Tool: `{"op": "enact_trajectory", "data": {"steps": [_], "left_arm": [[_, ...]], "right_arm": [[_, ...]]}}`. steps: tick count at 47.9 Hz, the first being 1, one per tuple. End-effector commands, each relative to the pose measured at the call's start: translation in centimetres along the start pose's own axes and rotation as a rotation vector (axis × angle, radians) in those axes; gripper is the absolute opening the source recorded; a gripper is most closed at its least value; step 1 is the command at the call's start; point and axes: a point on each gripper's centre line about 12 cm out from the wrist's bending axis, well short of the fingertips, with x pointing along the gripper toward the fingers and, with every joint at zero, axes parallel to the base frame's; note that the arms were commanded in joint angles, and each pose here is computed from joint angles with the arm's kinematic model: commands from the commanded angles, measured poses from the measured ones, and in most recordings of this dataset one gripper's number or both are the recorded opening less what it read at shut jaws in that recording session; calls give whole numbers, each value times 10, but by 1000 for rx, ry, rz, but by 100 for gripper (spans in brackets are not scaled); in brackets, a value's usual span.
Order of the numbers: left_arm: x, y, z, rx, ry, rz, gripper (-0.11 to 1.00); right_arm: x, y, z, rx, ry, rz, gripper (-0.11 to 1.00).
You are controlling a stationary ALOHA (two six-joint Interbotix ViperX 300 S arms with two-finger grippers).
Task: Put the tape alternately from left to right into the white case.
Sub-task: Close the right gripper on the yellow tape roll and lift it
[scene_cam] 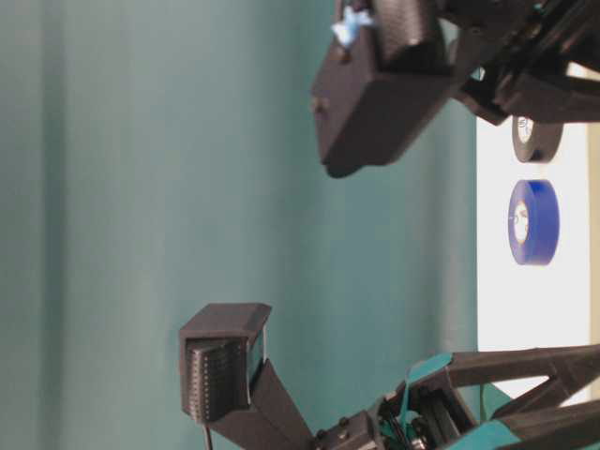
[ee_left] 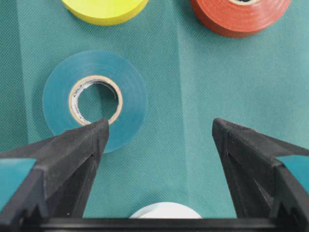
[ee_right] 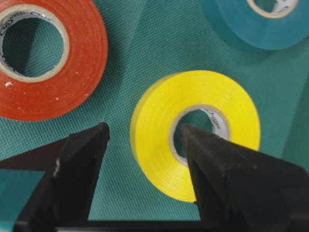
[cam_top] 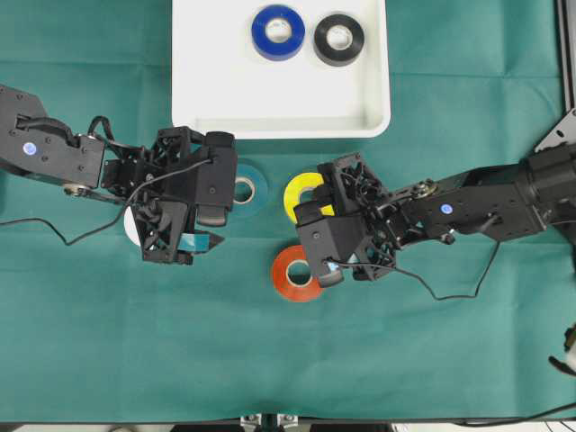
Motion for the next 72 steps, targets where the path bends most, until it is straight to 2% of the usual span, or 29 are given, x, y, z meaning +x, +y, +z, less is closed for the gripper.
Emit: {"op": "enact_trajectory", "data": {"steps": [1, 22, 27, 31, 38, 57, 72], "left_arm": [[-5, -1, 8, 0, -32, -3, 81], [-3, -1, 7, 0, -26, -3, 81], [-3, -1, 7, 0, -24, -3, 81], [-4, -1, 7, 0, -26, -3, 81], [-3, -1, 7, -2, -24, -3, 81], [-4, -1, 7, 0, -23, -3, 81], [-5, -1, 7, 1, -27, -3, 81]], "right_arm": [[-2, -2, 10, 8, -33, 1, 67], [4, -11, 6, 21, -15, -12, 66], [3, -11, 6, 19, -17, -13, 63], [3, -11, 7, 17, -20, -13, 55], [3, -11, 8, 16, -24, -13, 29], [2, -11, 12, 15, -39, -10, 29], [-27, -5, 27, 4, -116, -2, 29]]}}
